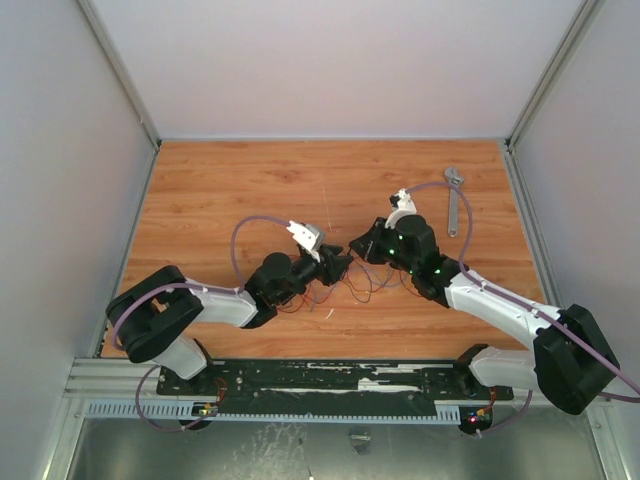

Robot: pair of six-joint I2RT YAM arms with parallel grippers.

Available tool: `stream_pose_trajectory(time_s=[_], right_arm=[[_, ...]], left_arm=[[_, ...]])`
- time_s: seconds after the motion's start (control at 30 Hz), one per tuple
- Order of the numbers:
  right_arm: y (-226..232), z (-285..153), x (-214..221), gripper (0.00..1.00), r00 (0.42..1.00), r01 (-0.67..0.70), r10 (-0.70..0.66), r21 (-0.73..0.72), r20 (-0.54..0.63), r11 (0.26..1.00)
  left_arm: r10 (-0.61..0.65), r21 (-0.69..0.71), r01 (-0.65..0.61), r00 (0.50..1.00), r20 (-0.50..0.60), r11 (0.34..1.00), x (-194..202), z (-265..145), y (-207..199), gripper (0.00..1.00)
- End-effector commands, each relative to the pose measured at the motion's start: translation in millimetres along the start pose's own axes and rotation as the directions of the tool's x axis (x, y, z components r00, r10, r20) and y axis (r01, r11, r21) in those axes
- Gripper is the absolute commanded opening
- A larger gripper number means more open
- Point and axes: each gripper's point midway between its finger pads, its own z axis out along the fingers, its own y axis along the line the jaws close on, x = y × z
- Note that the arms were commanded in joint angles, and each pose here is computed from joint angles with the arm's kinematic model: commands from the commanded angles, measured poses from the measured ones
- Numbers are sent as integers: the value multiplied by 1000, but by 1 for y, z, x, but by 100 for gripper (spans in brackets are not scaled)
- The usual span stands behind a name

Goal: Zip-tie the wires
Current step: Tie the cable at the center of the board.

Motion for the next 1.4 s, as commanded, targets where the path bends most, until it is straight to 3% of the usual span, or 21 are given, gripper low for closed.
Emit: stream_pose_trajectory(time_s=[0.0, 0.37, 0.77, 1.13, 1.37], right_arm=[[1, -3, -3, 0, 1000, -11, 11, 9, 27, 1000], [2, -1, 1, 0, 1000, -15, 15, 3, 14, 1000], [1, 1, 5, 0, 1000, -16, 16, 7, 5, 1000], [3, 0, -1, 0, 1000, -18, 18, 11, 26, 1000], [10, -1, -25, 0, 996, 0, -2, 26, 86, 1000]], left_arm=[[15, -24, -14, 999, 45, 1000, -11, 7, 1, 44], [14, -26, -12, 998, 69, 1000, -13, 11, 1, 27], [26, -16, -25, 996, 80, 1000, -17, 11, -1, 32], [26, 8, -27, 998, 53, 1000, -7, 9, -5, 9], [10, 13, -10, 1000, 11, 1000, 10, 0, -6, 0]])
